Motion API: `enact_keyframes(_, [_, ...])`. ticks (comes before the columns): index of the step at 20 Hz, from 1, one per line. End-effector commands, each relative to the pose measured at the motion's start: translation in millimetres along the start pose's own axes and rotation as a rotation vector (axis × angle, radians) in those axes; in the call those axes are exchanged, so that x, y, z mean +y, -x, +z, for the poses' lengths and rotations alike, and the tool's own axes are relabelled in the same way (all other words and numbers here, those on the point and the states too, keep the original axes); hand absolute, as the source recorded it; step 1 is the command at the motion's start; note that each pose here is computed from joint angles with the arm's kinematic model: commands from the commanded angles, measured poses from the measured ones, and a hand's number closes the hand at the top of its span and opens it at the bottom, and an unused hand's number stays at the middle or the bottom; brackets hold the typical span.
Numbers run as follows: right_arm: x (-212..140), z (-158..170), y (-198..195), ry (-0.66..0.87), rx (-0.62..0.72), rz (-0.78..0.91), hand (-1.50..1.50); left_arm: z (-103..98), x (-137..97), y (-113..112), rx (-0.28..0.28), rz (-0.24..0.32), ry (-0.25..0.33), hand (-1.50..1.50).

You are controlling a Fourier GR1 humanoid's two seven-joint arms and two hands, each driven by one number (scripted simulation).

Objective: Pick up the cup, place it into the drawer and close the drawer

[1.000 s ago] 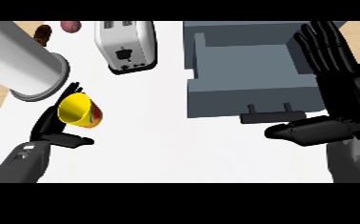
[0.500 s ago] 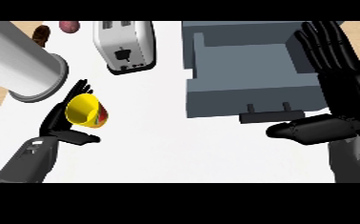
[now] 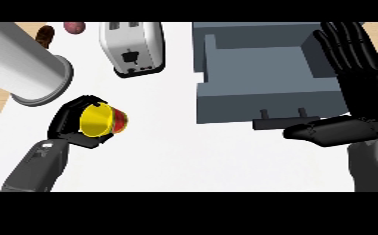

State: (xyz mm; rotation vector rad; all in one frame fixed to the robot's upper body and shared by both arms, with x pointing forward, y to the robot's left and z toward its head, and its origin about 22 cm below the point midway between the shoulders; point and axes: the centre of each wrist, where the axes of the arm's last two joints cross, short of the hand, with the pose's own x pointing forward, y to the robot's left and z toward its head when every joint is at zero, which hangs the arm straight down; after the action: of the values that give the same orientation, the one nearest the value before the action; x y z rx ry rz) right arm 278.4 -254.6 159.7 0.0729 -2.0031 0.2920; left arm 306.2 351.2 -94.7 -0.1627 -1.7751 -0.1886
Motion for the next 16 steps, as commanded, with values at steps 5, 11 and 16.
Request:
enact_keyframes(5, [-10,2,6,0.023,0.014,0.006,-1.50,-10,-31,10,-0.275,0.123,-0.148,1.50])
enact_keyframes(11, [-18,5,0,0.019,0.009,0.020,-1.50,-18,-77,23,-0.325,0.099,-0.340,1.50])
enact_keyframes(16, [-24,16,9,0.036,0.022,0.022,-1.50,-77,-81,-18,-0.357,0.117,-0.183,1.50])
